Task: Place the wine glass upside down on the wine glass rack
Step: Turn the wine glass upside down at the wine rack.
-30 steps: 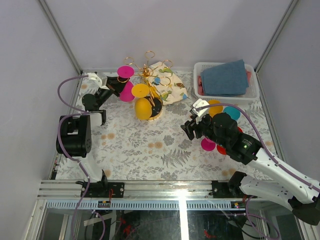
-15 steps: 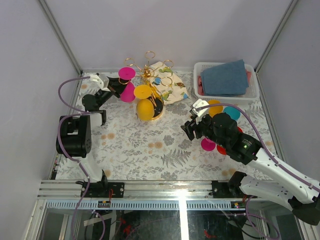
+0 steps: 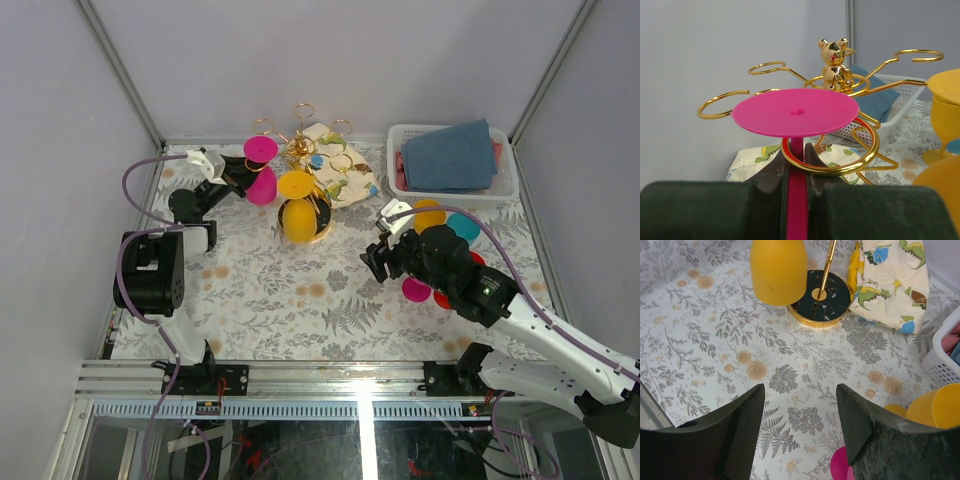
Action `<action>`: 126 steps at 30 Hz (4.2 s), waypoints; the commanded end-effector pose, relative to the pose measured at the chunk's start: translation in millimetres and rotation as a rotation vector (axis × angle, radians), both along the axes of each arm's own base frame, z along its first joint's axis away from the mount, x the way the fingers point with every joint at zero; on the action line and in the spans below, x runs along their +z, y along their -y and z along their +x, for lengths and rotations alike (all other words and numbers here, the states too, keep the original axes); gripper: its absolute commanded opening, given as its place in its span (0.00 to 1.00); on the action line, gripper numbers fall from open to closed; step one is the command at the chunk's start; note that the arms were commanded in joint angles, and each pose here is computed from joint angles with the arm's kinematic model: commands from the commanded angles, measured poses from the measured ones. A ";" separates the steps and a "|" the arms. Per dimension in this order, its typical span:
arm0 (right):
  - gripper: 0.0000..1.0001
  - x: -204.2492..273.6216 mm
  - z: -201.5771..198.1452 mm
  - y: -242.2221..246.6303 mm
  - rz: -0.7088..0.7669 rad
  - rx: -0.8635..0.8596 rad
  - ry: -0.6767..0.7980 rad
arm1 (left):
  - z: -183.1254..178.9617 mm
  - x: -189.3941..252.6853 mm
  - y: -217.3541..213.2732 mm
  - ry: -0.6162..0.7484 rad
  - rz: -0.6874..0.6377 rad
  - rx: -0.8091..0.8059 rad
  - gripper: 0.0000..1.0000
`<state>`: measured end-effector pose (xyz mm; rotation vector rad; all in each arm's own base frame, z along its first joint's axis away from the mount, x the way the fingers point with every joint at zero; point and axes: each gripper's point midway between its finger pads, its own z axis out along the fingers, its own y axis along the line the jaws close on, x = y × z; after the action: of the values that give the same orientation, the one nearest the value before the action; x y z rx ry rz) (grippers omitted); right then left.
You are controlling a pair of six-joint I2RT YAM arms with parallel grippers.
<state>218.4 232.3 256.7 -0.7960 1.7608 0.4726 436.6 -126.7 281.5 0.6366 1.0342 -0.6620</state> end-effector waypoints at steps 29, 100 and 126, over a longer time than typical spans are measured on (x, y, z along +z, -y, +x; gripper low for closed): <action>0.66 21.1 5.5 -11.2 0.016 0.021 0.007 | -21.8 1.8 20.7 -0.061 -0.092 -0.054 0.00; 0.68 9.6 5.5 -22.0 -0.001 0.053 -0.035 | -80.5 14.8 18.8 0.029 -0.052 -0.022 0.00; 0.69 17.4 -0.7 -13.1 0.035 0.023 -0.051 | -90.8 7.6 44.1 0.121 0.098 -0.155 0.00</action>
<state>215.2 246.0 240.3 -0.8518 1.8555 0.5124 352.7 -162.5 282.2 0.7323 1.0057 -0.7343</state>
